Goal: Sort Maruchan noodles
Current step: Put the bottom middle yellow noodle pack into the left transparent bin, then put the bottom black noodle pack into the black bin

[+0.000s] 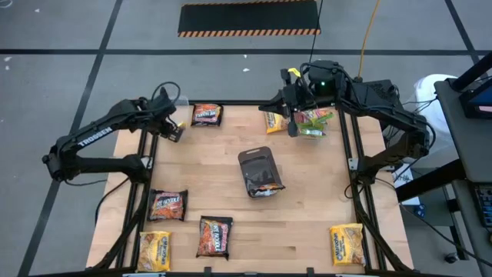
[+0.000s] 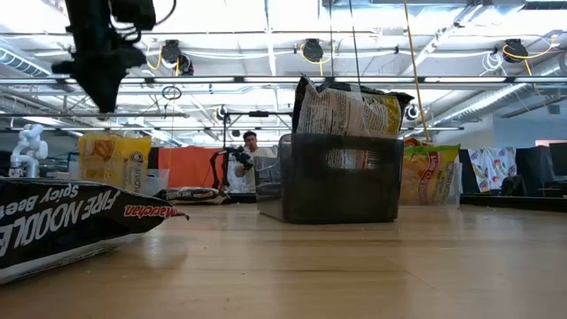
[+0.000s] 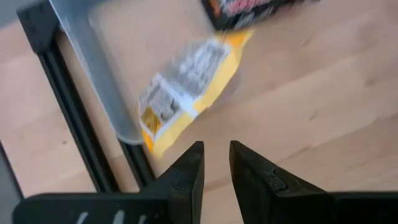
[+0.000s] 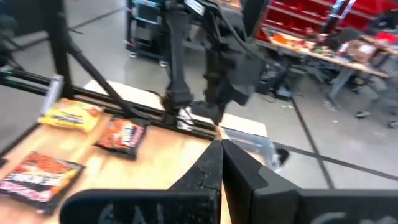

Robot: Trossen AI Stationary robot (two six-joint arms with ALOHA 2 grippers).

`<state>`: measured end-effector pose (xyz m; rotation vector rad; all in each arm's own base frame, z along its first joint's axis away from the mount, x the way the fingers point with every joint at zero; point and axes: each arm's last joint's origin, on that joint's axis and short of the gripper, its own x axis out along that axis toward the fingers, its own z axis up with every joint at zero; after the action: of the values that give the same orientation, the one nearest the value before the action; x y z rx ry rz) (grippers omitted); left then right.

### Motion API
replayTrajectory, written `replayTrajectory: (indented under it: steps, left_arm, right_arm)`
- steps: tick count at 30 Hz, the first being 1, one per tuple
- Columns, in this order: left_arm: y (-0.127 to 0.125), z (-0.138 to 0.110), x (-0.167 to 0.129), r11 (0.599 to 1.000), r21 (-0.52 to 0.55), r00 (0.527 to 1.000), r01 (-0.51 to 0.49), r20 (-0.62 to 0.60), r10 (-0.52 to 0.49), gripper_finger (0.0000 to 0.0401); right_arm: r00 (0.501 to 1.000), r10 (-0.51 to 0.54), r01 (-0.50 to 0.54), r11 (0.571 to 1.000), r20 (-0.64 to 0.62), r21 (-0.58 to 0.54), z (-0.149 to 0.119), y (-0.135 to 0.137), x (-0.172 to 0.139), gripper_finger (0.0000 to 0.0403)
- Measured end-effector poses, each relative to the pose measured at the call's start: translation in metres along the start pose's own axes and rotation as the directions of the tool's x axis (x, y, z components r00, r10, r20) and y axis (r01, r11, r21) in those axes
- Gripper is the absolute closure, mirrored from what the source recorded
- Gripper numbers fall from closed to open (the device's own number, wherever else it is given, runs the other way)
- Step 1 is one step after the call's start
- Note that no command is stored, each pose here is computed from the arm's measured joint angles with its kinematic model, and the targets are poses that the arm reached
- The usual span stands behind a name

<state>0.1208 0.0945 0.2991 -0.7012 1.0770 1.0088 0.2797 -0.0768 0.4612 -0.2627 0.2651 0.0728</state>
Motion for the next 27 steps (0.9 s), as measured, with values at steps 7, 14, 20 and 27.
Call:
replayTrajectory:
  steps: [7, 14, 20, 27]
  left_arm:
    - [0.003, 0.006, -0.039, 0.997, -0.008, 0.987, 0.075, 0.143, -0.073, 0.0318]
    - [0.007, 0.000, -0.069, 0.988, -0.002, 0.957, 0.157, 0.246, -0.151, 0.0318]
    - [0.010, -0.011, -0.082, 0.977, 0.026, 0.935, 0.213, 0.284, -0.211, 0.0318]
    - [0.006, -0.024, -0.090, 0.915, 0.147, 0.894, 0.375, 0.205, -0.399, 0.0318]
  right_arm:
    - [0.999, -0.001, 0.001, 1.000, -0.039, 0.006, 0.000, 0.004, -0.013, 0.0403]
    - [0.987, -0.034, 0.035, 0.999, -0.155, 0.003, -0.009, 0.007, -0.019, 0.0403]
    - [0.953, -0.098, 0.103, 0.995, -0.285, 0.004, -0.019, 0.008, -0.020, 0.0403]
    - [0.924, -0.044, 0.043, 0.999, -0.380, -0.012, -0.028, 0.013, -0.024, 0.0403]
